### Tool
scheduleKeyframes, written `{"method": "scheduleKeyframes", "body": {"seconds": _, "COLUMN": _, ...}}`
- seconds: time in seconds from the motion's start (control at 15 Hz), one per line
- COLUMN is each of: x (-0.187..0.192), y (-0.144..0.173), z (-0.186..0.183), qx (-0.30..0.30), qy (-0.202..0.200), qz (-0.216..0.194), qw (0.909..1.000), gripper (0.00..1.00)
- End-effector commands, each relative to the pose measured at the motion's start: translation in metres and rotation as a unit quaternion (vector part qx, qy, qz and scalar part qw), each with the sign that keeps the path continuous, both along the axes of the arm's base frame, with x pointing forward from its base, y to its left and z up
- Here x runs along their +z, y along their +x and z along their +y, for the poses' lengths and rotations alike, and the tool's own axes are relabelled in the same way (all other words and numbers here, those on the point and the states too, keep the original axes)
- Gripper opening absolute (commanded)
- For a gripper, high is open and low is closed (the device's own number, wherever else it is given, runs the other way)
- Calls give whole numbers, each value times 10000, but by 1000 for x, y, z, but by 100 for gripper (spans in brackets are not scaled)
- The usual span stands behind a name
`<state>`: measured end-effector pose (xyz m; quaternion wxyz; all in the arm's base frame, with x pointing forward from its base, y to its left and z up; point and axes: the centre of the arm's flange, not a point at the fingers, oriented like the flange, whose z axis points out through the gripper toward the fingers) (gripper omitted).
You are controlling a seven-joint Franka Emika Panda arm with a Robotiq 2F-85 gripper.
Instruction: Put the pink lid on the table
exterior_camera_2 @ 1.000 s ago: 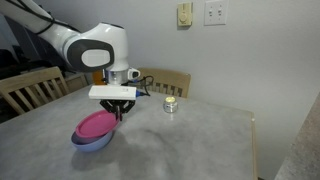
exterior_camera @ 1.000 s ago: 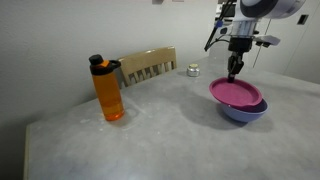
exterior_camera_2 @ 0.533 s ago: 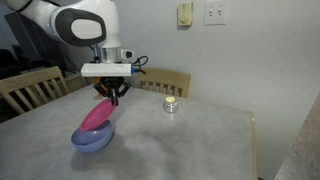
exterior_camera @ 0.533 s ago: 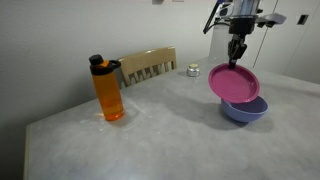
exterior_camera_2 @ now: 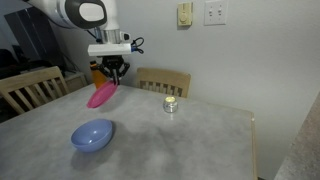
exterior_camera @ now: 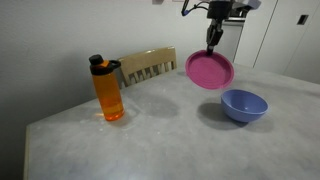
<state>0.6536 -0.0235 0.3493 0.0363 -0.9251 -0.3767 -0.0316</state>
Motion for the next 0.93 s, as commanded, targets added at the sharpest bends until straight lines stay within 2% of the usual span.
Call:
{"method": "scheduleKeyframes", "body": {"seconds": 0.0, "x": -4, "y": 63, "z": 34, "qx": 99, "qy": -168, "qz": 122, "qw": 9997, "gripper": 3}}
{"method": "scheduleKeyframes", "body": {"seconds": 0.2, "x": -23, "y": 92, "z": 61, "qx": 447, "qy": -257, "qz": 370, "qw": 9980, "gripper": 3}}
{"method": "scheduleKeyframes", "body": {"seconds": 0.4, "x": -64, "y": 115, "z": 78, "qx": 1166, "qy": -369, "qz": 838, "qw": 9889, "gripper": 3}}
{"method": "scheduleKeyframes", "body": {"seconds": 0.6, "x": -97, "y": 124, "z": 79, "qx": 1687, "qy": -256, "qz": 1158, "qw": 9785, "gripper": 3}}
{"method": "scheduleKeyframes", "body": {"seconds": 0.87, "x": -120, "y": 135, "z": 71, "qx": 1989, "qy": -184, "qz": 1408, "qw": 9697, "gripper": 3}}
